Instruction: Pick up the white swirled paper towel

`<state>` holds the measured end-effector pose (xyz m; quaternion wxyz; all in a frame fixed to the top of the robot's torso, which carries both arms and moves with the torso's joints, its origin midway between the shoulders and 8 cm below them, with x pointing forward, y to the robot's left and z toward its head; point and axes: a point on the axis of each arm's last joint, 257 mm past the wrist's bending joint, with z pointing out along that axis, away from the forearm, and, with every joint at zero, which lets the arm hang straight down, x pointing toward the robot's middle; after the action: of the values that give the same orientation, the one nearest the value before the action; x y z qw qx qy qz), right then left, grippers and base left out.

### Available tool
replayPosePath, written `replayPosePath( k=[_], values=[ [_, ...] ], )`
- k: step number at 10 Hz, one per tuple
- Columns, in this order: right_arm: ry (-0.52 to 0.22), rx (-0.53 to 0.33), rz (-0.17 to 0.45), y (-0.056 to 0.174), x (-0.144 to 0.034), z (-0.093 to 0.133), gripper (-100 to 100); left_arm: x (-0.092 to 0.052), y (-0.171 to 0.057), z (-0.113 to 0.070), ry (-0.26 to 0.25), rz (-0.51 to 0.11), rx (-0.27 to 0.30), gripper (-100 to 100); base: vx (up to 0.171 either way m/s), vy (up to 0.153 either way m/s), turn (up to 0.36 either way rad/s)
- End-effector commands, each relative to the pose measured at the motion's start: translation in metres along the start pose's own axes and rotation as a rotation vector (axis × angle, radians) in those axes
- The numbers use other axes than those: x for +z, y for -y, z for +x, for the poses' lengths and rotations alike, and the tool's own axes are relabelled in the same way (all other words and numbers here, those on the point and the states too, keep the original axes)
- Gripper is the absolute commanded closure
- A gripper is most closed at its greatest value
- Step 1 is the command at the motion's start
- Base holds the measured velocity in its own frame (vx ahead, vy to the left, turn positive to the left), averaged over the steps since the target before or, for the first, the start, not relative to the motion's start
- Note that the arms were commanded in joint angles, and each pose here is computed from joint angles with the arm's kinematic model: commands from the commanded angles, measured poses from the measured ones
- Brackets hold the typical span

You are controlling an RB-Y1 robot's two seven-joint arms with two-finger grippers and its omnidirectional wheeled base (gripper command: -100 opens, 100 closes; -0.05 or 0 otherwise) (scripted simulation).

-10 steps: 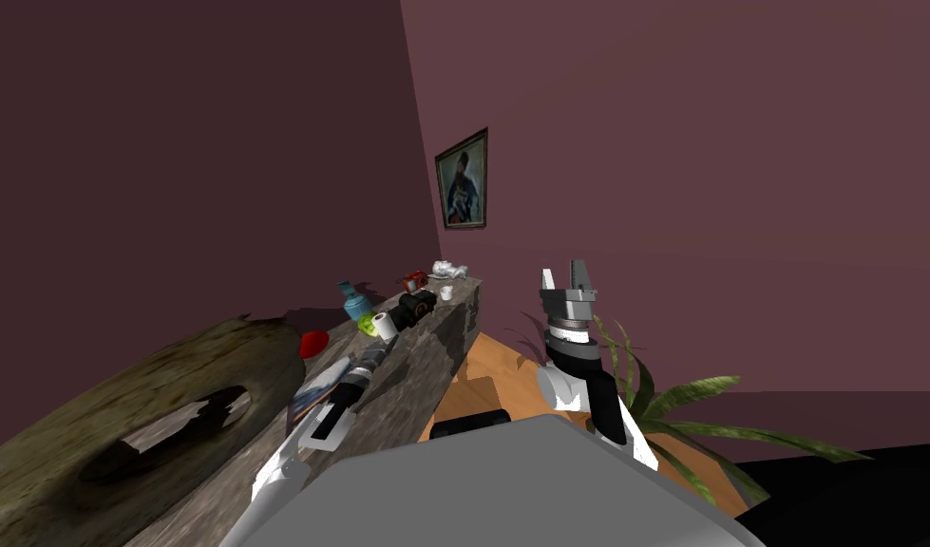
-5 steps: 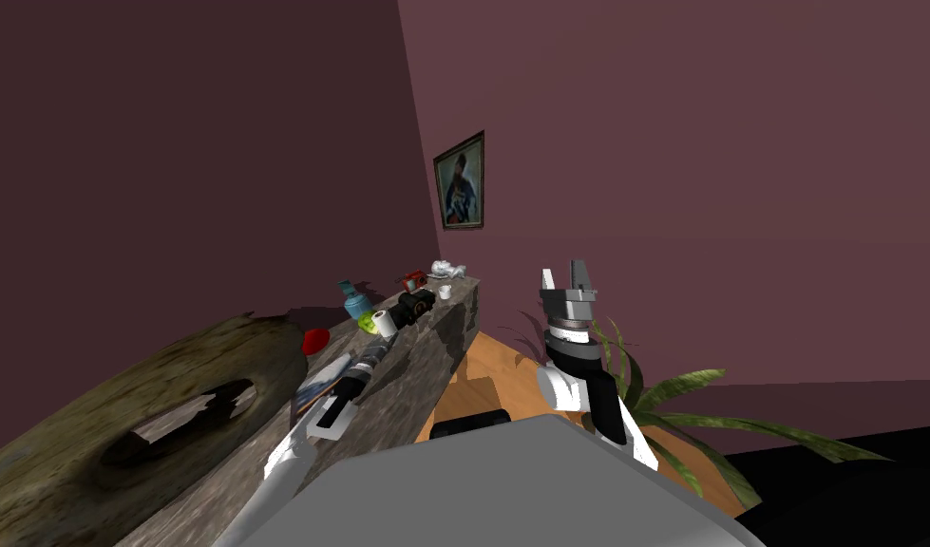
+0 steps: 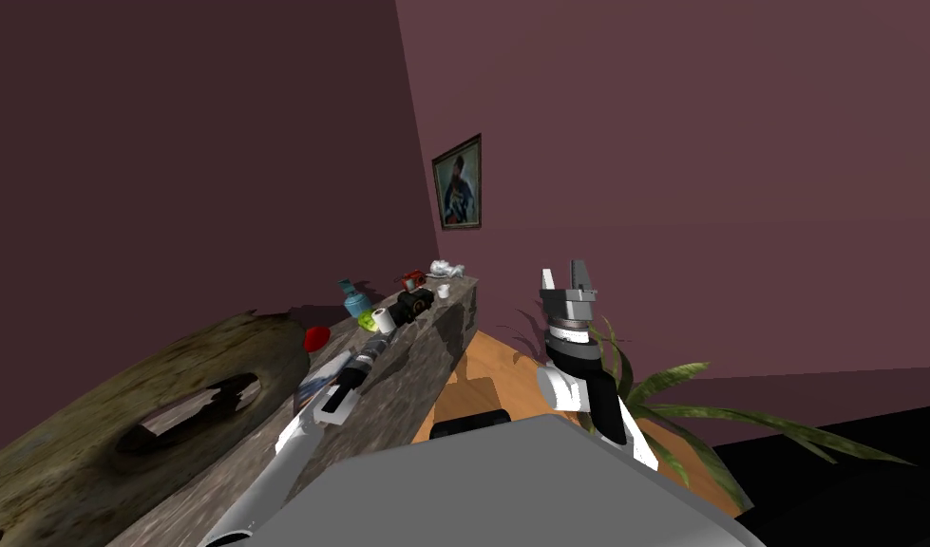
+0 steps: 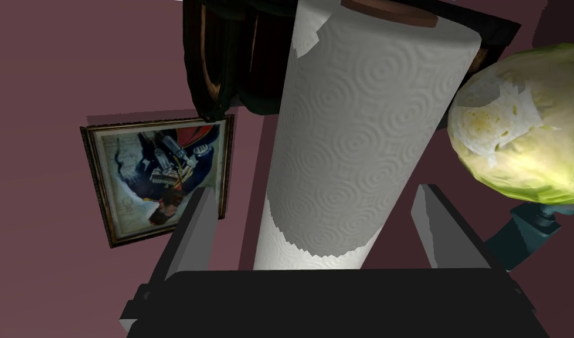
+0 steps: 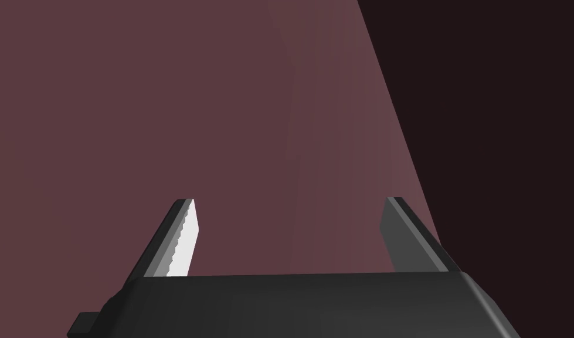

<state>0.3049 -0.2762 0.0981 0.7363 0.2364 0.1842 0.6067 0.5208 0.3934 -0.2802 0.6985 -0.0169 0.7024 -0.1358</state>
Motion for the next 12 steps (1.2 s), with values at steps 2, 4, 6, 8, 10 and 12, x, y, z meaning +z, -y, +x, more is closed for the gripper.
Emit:
replayPosePath(
  k=[2,4,6,8,10,12],
  values=[
    [0.000,0.000,0.000,0.000,0.000,0.000,0,0.015,-0.010,-0.016,0.019,0.002,0.012,-100,-0.076,-0.038,-0.026],
    [0.000,0.000,0.000,0.000,0.000,0.000,0,0.020,-0.019,-0.011,0.004,-0.022,0.006,-100,-0.056,-0.022,-0.004],
    [0.000,0.000,0.000,0.000,0.000,0.000,0,0.029,-0.024,-0.026,0.025,-0.017,0.017,-100,-0.025,-0.016,-0.014],
    [0.000,0.000,0.000,0.000,0.000,0.000,0,0.031,-0.035,-0.020,0.006,-0.044,0.010,-100,-0.050,-0.019,-0.009],
    [0.000,0.000,0.000,0.000,0.000,0.000,0,0.048,-0.034,-0.048,0.051,-0.025,0.027,-100,-0.058,-0.023,-0.022],
    [0.000,0.000,0.000,0.000,0.000,0.000,0,0.043,-0.047,-0.036,0.022,-0.059,0.018,-100,-0.019,-0.012,0.002]
  ],
)
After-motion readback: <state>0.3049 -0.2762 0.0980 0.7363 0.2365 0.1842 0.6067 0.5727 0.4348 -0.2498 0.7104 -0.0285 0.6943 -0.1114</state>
